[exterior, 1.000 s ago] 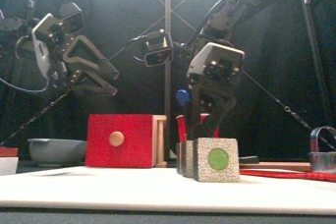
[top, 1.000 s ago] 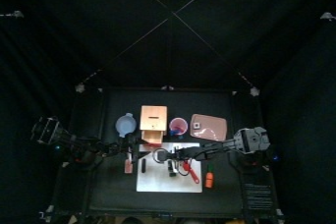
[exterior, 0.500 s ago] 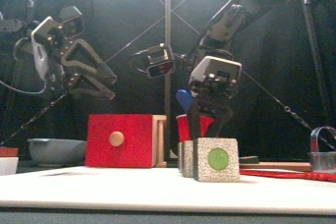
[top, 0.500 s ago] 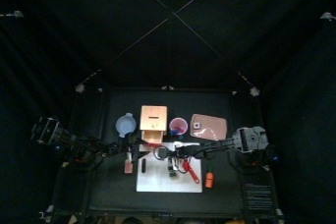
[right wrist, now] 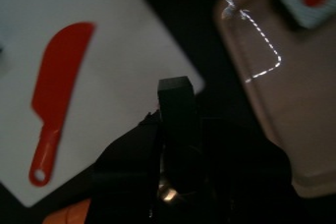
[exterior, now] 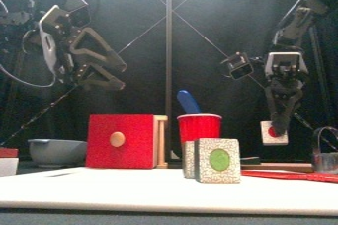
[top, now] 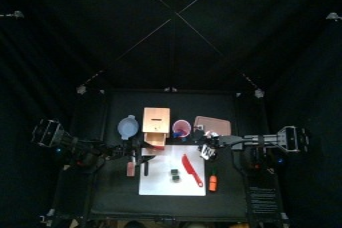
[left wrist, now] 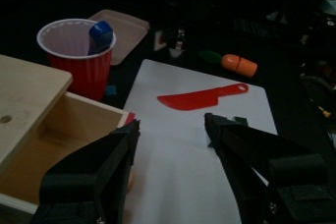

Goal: Place sushi on board then cut the sushi with the knife then place the pieces on the plate
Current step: Place the 4 sushi pieces on the plate

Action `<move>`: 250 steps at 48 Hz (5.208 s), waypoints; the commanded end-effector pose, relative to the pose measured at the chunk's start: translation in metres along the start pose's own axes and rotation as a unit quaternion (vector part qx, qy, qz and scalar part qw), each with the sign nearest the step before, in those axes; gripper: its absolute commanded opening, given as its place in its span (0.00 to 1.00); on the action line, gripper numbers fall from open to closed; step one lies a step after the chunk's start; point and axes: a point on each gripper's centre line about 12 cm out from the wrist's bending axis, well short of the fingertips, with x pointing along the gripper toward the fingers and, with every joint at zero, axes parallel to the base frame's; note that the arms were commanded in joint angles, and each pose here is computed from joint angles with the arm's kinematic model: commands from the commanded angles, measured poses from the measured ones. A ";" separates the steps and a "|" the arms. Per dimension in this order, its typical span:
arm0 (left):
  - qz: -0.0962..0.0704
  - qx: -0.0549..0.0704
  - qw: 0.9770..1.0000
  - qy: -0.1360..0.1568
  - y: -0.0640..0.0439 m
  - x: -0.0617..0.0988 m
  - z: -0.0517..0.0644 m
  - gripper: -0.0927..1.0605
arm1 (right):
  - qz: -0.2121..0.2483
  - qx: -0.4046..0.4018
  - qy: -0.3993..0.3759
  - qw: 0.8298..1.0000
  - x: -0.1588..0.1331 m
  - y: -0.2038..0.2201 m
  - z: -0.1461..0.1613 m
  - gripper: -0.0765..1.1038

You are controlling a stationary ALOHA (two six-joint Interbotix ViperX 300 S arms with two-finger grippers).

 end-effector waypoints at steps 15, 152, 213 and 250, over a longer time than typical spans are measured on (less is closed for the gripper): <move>-0.016 0.026 1.000 -0.006 -0.002 -0.001 0.000 0.86 | -0.043 0.171 -0.028 0.984 0.030 -0.051 0.026 0.57; 0.040 -0.024 0.999 0.007 0.019 -0.001 -0.006 0.78 | 0.145 -0.366 0.031 0.919 0.062 0.258 -0.029 0.78; 0.031 -0.015 0.999 -0.002 0.015 0.003 0.001 0.78 | -0.030 0.098 -0.044 0.994 -0.005 -0.058 -0.005 0.56; 0.026 -0.004 1.000 0.009 0.015 0.002 -0.006 0.78 | -0.035 0.106 -0.072 0.991 0.012 -0.063 0.034 0.82</move>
